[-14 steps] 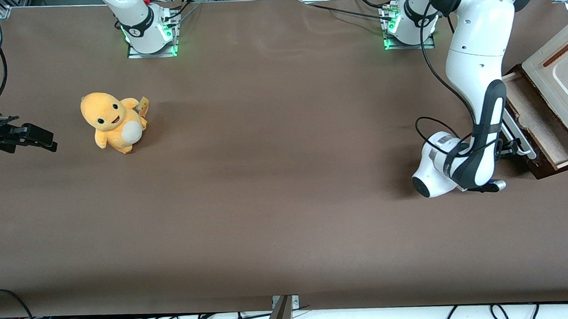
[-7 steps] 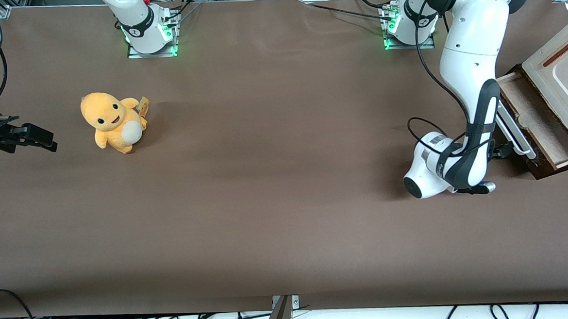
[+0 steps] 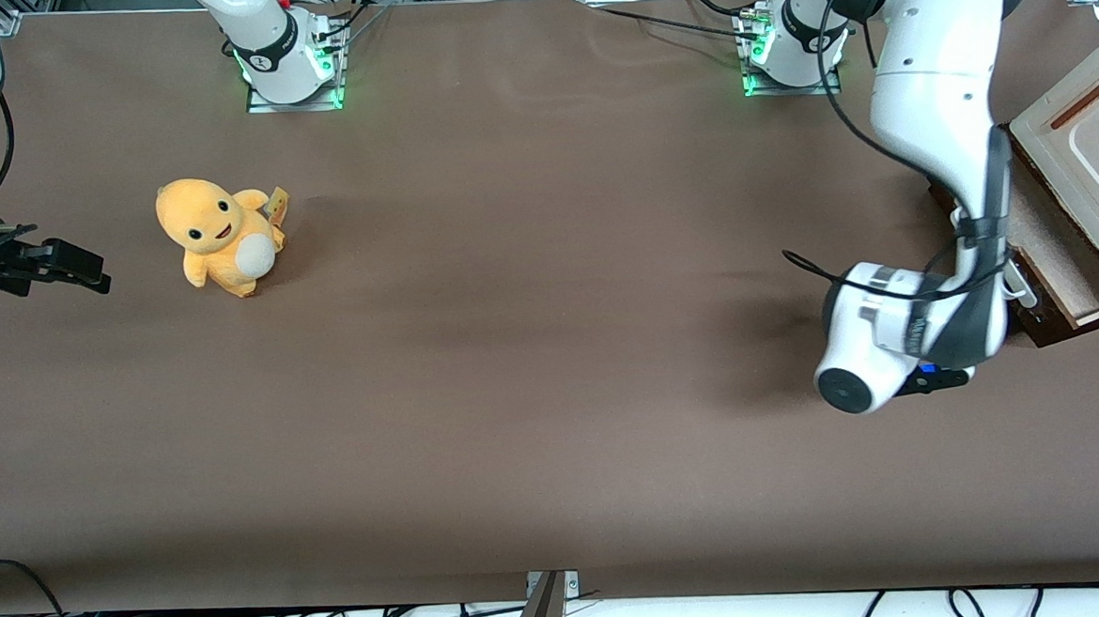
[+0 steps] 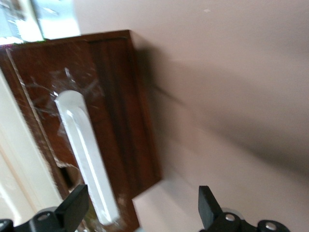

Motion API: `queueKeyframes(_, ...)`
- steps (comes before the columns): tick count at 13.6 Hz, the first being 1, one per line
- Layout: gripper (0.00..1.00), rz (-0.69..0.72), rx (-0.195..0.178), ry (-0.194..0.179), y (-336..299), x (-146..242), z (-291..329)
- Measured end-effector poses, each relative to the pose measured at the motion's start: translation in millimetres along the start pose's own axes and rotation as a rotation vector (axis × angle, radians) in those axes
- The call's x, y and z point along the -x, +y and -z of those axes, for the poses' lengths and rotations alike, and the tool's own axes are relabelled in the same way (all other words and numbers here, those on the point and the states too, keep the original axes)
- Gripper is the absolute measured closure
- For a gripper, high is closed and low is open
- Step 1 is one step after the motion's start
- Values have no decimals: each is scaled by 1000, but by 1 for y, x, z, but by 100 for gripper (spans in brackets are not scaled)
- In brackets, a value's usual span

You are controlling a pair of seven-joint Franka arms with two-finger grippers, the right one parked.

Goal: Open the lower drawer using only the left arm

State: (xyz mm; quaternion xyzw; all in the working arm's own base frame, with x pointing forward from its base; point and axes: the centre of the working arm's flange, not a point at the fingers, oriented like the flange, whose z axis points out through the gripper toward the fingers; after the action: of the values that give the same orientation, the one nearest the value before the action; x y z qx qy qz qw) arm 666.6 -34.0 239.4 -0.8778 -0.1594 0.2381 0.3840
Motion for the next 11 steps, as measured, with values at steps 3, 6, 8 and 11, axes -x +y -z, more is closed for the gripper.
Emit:
queueKeyframes(3, 0, 24, 247, -59, -40, -1, 29)
queueKeyframes(6, 0, 6, 464, -74, -82, 2, 57)
queueKeyframes(8, 0, -49, 591, -33, -115, 7, 78)
queueKeyframes(11, 0, -112, 671, 30, -160, 13, 90)
